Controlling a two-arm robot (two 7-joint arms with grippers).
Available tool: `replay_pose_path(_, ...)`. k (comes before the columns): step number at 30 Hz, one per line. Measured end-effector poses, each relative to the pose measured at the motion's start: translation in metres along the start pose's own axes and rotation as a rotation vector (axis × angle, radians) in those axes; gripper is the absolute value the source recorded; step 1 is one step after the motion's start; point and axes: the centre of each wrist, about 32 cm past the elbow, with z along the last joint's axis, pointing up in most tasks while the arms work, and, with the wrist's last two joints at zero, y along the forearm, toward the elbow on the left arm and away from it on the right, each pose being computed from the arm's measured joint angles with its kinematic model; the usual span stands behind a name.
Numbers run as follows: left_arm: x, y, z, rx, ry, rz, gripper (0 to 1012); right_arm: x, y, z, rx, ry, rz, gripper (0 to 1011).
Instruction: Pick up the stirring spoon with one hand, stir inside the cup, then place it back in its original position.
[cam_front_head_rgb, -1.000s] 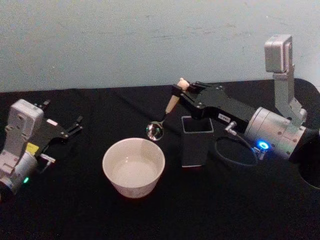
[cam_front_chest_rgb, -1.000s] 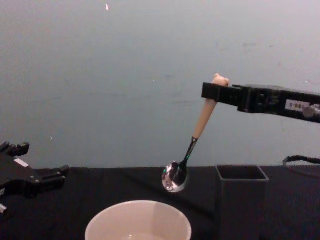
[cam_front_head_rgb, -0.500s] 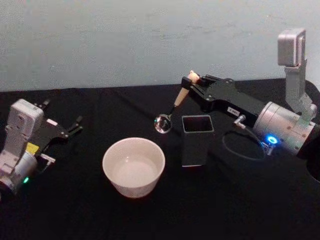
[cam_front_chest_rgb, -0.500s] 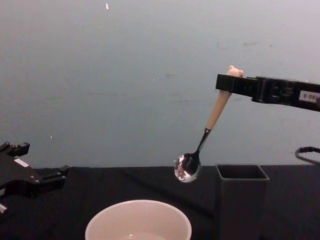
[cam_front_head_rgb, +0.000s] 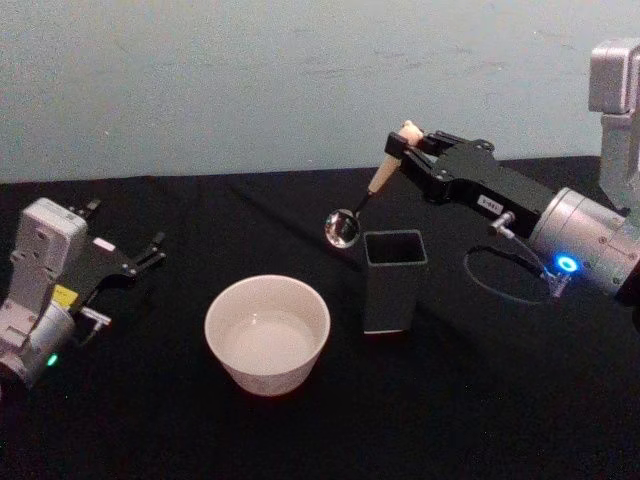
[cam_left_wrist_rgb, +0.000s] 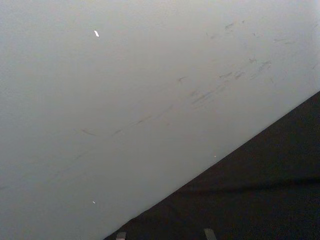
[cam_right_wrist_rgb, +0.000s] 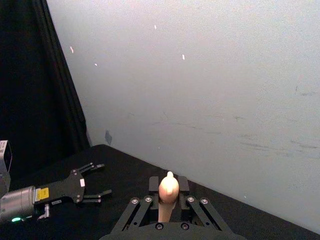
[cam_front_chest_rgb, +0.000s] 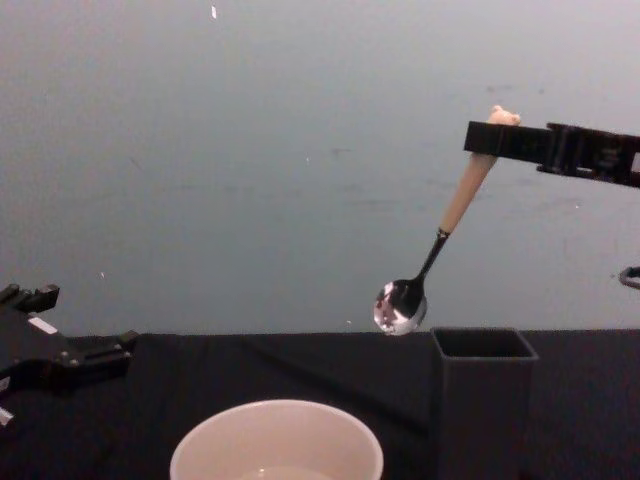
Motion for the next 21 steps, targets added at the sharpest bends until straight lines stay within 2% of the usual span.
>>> replay_pose_path(21, 0.0000, 0.0000, 0.0000, 0.000, 0.000, 0.000, 1001, 0.008, -0.023, 0.007, 0.020, 0.012, -0.015, 214)
